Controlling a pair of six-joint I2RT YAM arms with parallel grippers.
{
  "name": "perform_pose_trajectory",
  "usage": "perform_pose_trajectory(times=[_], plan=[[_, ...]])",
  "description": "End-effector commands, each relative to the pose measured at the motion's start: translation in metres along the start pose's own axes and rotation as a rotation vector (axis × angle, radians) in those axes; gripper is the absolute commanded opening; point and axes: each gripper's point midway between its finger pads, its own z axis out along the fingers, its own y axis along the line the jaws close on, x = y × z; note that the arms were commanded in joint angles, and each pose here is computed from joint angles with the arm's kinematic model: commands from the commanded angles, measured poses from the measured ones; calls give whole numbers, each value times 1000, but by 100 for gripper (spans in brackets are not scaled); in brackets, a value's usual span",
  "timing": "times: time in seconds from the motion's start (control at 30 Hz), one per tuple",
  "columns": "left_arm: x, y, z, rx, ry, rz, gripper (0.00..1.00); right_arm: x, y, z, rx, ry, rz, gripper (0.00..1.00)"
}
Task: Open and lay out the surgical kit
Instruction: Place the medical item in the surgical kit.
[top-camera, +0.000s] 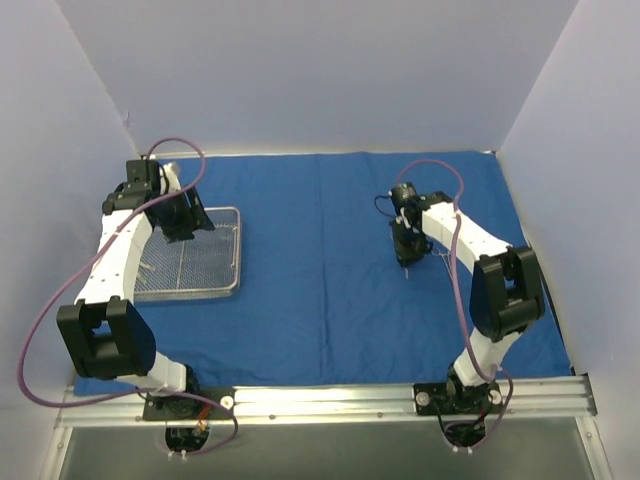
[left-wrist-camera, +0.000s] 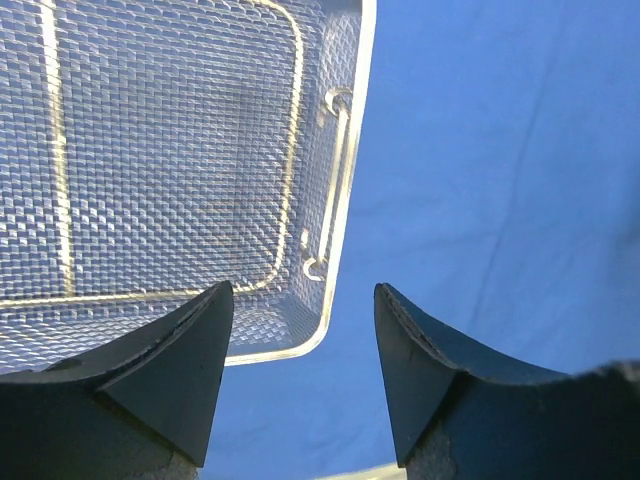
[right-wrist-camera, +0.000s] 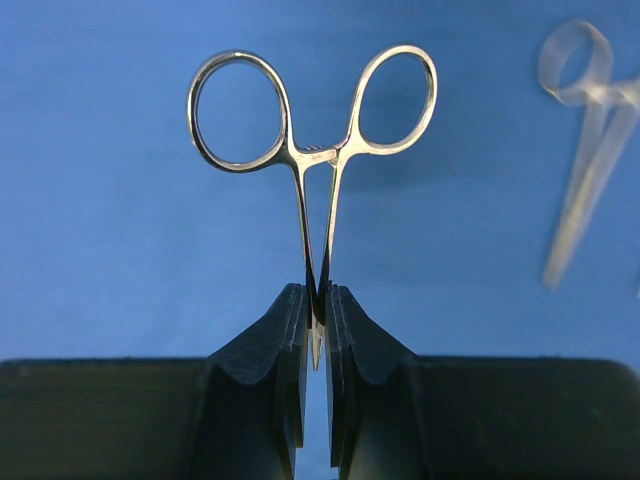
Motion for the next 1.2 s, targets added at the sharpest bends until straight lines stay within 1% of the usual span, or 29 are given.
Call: perform_pose_trajectory(times=[0.0, 0.1, 0.23, 0.43, 0.7, 0.87, 1.17], plan=[[-21, -8, -5, 21, -67, 42, 66, 10, -50, -12, 169, -36, 6, 0], [-25, -10, 2, 30, -40, 28, 63, 18, -58, -3, 198, -22, 25, 0], [-29, -13, 5, 35, -28, 27, 63, 24, -69, 12, 231, 13, 54, 0], [-29, -9, 6, 33, -21, 10, 63, 31, -78, 33, 236, 56, 67, 0], [-29, -6, -2, 47, -37, -8, 64, 35, -80, 52, 223, 112, 10, 0], [-31, -7, -7, 48, -56, -19, 64, 33, -77, 56, 207, 108, 3, 0], [-27, -6, -8, 42, -53, -36, 64, 42, -72, 61, 179, 141, 2, 0]])
